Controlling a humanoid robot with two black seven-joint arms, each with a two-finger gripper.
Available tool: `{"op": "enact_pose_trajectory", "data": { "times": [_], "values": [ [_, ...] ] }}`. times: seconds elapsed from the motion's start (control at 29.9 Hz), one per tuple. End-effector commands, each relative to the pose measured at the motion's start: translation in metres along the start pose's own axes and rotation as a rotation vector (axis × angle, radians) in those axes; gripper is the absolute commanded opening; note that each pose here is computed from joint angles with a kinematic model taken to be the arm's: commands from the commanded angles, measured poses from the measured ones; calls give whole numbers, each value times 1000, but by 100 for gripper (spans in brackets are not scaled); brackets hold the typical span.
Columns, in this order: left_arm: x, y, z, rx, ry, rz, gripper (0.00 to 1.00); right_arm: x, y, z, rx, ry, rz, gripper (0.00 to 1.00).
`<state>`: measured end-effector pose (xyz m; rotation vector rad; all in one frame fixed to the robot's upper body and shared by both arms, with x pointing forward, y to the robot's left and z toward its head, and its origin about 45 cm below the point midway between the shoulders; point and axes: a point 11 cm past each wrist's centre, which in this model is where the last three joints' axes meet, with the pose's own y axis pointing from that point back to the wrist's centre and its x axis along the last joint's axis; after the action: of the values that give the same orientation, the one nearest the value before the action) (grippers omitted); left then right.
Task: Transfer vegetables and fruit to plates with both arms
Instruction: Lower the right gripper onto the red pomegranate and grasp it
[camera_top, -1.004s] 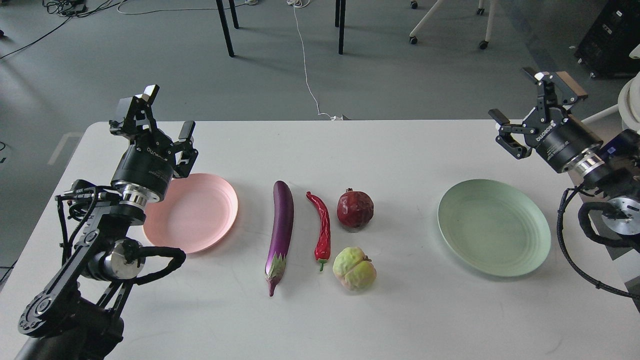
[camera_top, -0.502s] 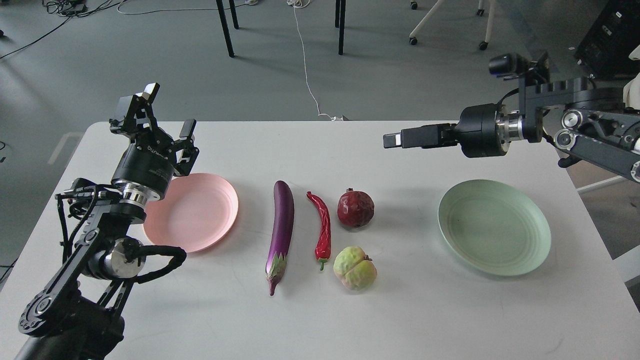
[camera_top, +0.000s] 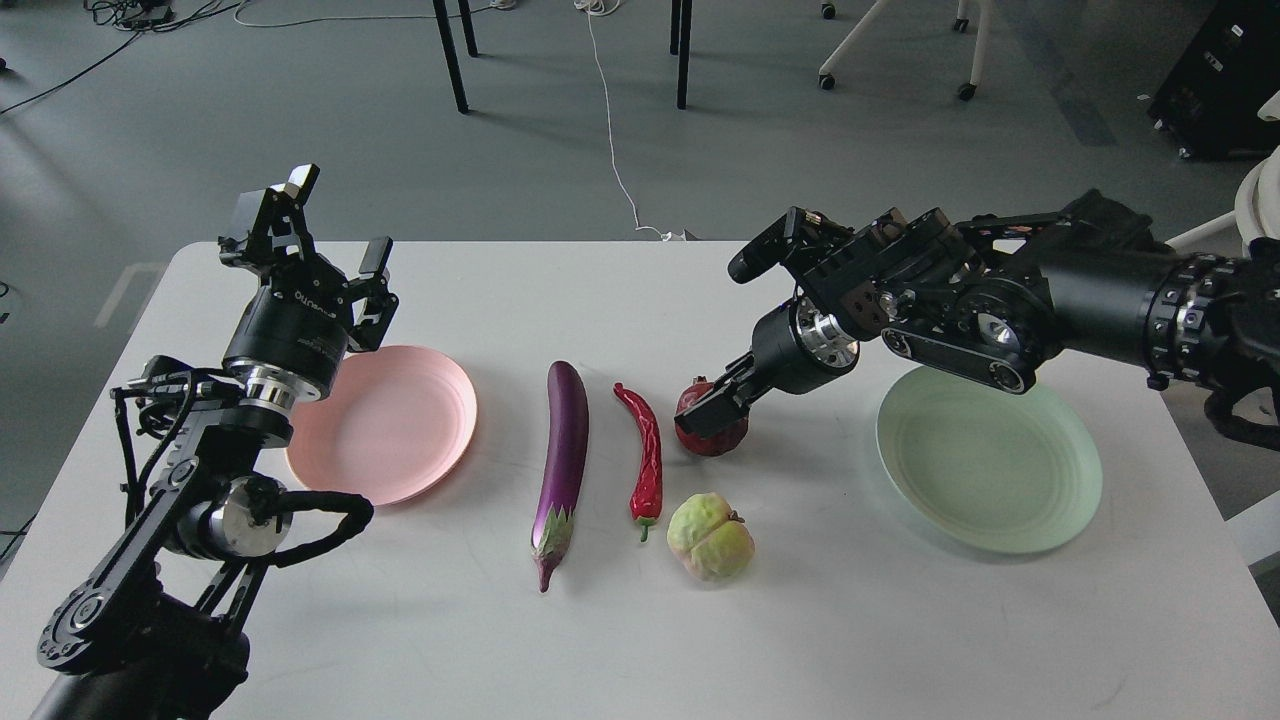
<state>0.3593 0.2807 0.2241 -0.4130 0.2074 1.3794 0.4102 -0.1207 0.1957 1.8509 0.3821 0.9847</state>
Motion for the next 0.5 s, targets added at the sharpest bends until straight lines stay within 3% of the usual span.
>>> {"op": "enact_pose_trajectory", "data": {
  "times": [0.0, 0.47],
  "values": [
    [1, 0, 0, 1, 0, 1, 98, 0, -5, 0, -12, 14, -15, 98],
    [1, 0, 1, -2, -2, 0, 98, -10, -22, 2, -10, 10, 11, 94]
  ]
}}
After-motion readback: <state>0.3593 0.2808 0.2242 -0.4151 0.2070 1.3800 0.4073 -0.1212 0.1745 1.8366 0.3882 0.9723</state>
